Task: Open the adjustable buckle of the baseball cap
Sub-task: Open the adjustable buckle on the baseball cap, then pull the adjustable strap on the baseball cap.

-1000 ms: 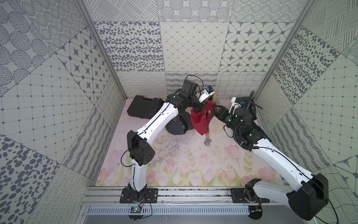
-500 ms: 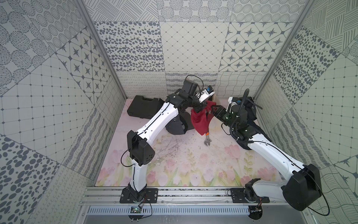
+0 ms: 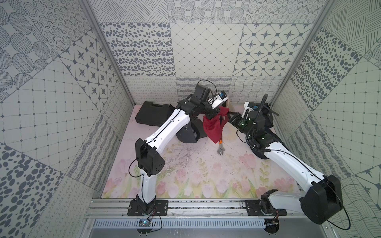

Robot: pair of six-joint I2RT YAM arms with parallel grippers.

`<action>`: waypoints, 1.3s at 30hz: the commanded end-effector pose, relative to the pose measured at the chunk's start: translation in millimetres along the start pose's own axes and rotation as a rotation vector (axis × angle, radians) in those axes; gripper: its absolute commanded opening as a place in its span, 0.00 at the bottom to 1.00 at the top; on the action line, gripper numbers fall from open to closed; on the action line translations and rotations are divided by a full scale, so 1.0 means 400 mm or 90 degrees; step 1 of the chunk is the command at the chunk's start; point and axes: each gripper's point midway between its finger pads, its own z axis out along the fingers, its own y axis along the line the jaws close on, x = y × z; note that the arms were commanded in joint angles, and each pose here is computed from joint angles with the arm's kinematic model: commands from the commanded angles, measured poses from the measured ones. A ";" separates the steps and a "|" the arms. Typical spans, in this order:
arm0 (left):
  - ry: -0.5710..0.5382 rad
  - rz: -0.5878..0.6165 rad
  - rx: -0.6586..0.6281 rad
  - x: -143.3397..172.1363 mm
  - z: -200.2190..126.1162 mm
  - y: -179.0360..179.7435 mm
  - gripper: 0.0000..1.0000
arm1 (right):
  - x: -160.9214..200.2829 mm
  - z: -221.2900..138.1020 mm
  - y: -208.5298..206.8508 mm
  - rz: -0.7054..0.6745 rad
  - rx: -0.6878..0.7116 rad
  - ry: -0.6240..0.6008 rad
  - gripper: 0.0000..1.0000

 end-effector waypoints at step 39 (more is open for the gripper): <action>-0.086 -0.314 0.103 -0.061 -0.046 0.084 0.00 | 0.082 -0.116 0.076 -0.147 -0.329 0.157 0.53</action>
